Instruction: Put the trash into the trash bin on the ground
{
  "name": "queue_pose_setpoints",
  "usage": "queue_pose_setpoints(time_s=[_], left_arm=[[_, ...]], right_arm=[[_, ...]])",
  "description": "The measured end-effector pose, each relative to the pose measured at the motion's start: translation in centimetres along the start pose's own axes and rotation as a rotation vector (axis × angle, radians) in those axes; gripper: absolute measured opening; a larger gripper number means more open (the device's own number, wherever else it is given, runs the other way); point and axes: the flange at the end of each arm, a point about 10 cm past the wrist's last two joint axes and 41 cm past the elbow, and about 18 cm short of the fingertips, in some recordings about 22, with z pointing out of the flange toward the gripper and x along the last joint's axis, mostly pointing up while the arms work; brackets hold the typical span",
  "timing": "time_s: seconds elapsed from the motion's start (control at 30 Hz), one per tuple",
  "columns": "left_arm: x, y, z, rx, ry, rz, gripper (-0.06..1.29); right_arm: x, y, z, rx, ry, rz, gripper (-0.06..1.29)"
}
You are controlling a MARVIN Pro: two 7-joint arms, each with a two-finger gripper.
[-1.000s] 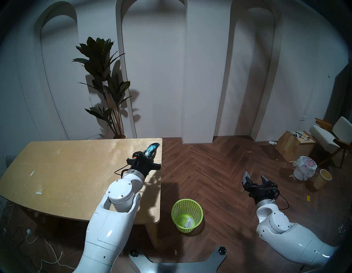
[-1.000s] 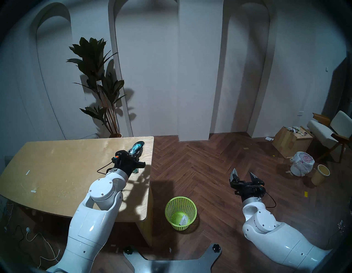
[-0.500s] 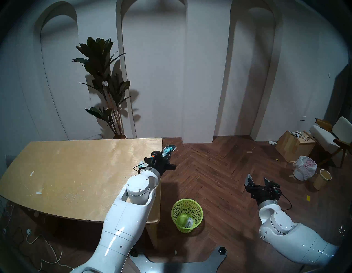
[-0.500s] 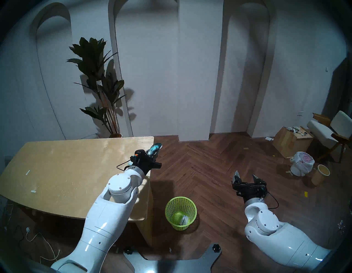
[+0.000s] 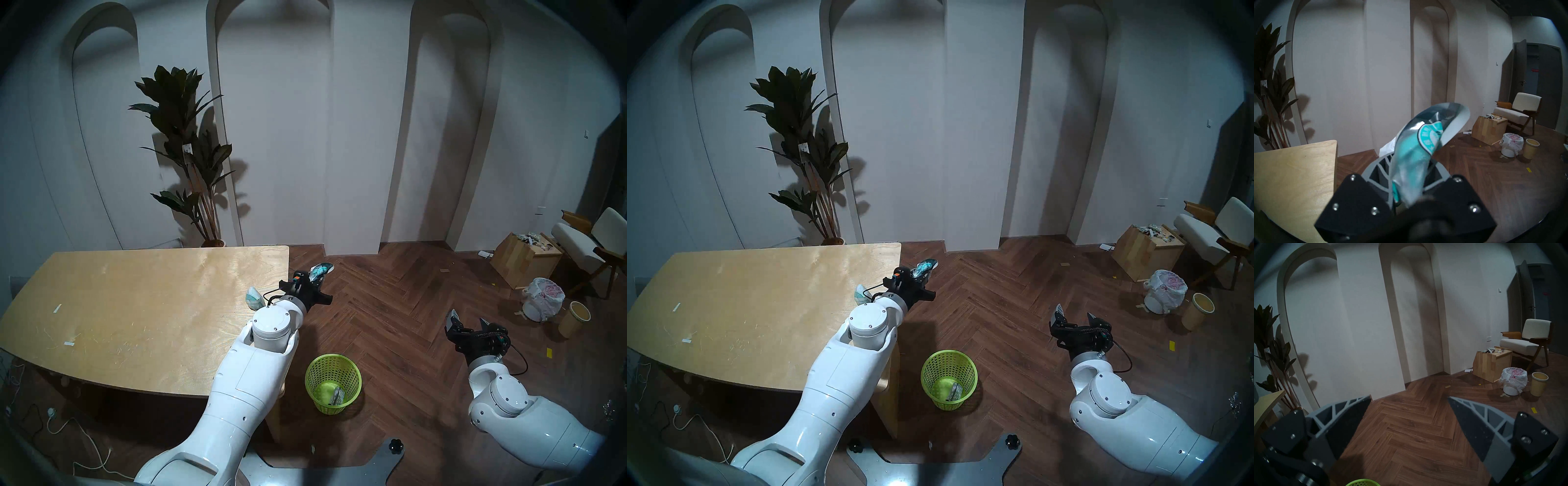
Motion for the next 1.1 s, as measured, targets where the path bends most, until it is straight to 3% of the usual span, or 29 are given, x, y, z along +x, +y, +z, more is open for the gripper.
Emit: queue_pose_setpoints(time_s=[0.57,0.83,1.1], left_arm=[[-0.9,1.2,3.0,-0.018,-0.010,0.026,0.18],[0.0,1.6,2.9,0.044,-0.023,-0.015,0.17],[-0.7,2.9,2.3,0.062,-0.065,-0.039,0.18]], right_arm=[[0.5,0.9,-0.3,-0.006,-0.013,0.020,1.22],[0.7,0.8,-0.1,0.003,-0.015,0.029,1.22],[1.0,0.5,0.1,0.019,-0.005,0.029,1.22]])
